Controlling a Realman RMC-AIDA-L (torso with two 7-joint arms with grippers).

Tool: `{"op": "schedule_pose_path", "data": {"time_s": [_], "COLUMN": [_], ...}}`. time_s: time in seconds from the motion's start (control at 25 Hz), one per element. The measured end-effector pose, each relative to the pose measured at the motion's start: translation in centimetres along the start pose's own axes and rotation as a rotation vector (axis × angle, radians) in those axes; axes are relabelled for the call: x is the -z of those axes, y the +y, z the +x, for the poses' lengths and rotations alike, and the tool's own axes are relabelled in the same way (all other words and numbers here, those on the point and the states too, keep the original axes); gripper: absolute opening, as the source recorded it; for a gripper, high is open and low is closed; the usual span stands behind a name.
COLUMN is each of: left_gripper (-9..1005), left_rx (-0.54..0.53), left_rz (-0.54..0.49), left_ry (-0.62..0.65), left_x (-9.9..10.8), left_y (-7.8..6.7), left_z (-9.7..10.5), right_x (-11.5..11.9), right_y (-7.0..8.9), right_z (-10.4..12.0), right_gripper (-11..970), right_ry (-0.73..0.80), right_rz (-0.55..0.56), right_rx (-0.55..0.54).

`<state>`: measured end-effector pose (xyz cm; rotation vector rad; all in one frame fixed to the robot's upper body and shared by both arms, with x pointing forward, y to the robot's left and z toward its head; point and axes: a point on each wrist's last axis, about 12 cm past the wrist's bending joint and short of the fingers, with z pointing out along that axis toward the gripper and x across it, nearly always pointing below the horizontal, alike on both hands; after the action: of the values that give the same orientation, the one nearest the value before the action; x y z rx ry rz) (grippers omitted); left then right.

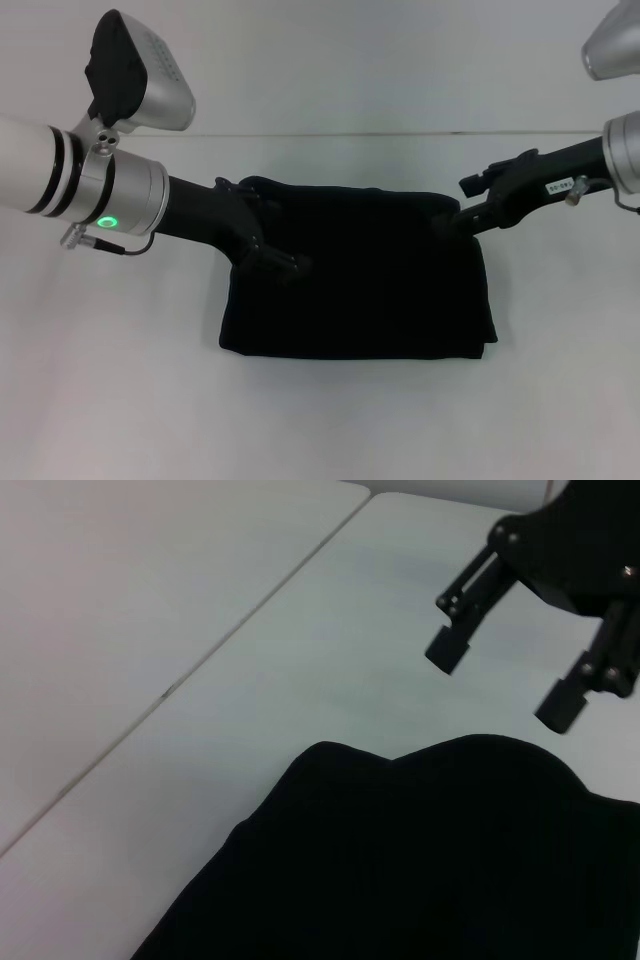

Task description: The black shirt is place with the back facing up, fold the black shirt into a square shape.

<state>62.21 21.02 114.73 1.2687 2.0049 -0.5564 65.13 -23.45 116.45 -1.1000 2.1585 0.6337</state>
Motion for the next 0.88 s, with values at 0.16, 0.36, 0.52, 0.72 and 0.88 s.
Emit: {"op": "schedule_pose_path", "data": {"time_s": [0.16,0.36,0.52,0.72,0.88], "left_gripper": [917,916,916,915,911], "left_rx": [0.002,0.001,-0.018,-0.009,0.0], "left_rz": [-0.008,-0.014,-0.011,-0.03,-0.05], "left_ry": [0.0,0.006,0.037,0.042,0.03], "left_x": [0.1,0.4,0.4,0.8,1.3], "left_y": [0.1,0.2,0.0,0.4,0.8], "left_z": [0.2,0.8,1.5,1.9,1.9], "right_x": [-0.6,-0.8,-0.4,0.2,0.6], "right_y": [0.6,1.2,1.3,1.4,1.3], "right_z": [0.1,0.5,1.1,1.7,2.1], "right_gripper": [883,883,883,884,884], "right_ry": [-0.001,-0.014,-0.04,-0.059,-0.064], "right_rz": [-0.023,-0.064,-0.082,-0.102,-0.091], "right_rx": [0.009,0.037,0.028,0.027,0.022]}}
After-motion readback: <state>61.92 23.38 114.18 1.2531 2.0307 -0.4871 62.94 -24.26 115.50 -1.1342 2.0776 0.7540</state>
